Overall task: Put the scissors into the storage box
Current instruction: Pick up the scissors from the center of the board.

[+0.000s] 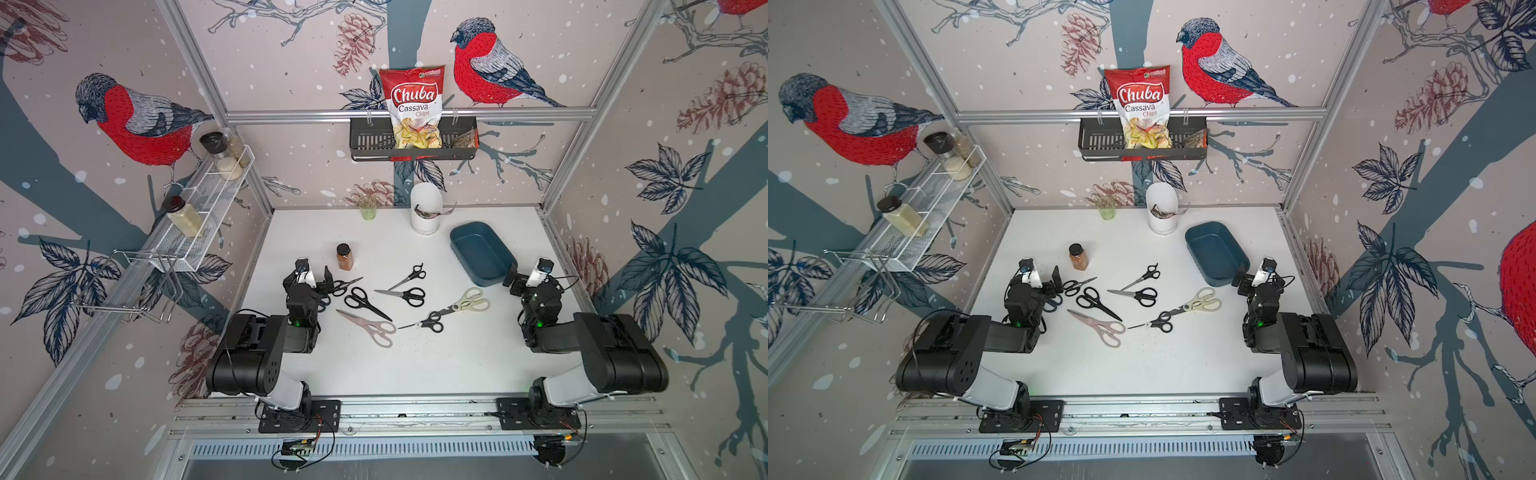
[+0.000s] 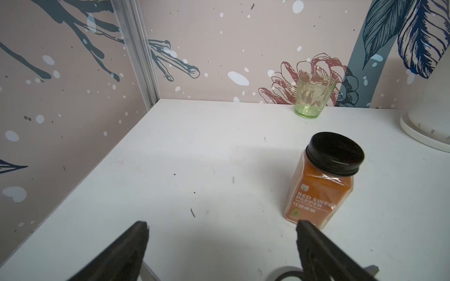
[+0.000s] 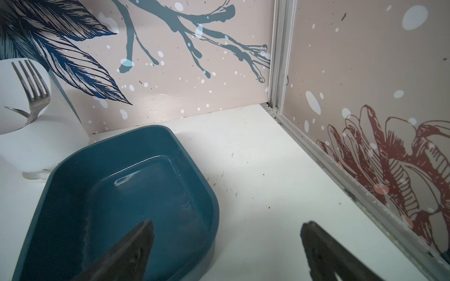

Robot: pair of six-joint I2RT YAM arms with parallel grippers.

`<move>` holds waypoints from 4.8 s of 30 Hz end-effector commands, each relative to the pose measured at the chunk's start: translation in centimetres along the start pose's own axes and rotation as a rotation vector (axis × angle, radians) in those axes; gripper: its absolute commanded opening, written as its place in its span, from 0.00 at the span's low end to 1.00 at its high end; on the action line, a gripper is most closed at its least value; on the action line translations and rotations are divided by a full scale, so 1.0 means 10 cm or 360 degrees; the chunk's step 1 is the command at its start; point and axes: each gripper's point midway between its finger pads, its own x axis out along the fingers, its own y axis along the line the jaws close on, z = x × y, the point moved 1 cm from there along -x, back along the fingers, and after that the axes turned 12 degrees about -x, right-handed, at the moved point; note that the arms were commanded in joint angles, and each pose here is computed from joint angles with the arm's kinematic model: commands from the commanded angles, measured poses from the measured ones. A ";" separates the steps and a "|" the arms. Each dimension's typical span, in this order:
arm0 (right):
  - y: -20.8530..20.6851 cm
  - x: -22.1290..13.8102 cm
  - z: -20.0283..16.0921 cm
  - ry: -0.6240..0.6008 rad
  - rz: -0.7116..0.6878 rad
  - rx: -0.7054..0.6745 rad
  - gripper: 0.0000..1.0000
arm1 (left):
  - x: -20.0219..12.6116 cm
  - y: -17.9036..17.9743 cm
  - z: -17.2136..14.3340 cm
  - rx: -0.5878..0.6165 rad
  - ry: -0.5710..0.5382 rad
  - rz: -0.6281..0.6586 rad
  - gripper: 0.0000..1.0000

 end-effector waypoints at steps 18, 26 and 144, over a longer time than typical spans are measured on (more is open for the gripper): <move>0.01 0.01 0.03 -0.0017 0.0049 0.0036 1.00 | 0.01 -0.03 0.08 0.0000 -0.0047 -0.0027 0.98; -0.03 -0.05 0.05 -0.0058 0.0022 0.0065 0.98 | 0.00 -0.02 0.08 -0.0001 -0.0046 -0.0030 0.97; 3.04 0.47 0.02 0.1615 0.0708 -0.0241 0.00 | -0.67 -0.78 -0.19 -0.0754 0.0573 0.0045 0.96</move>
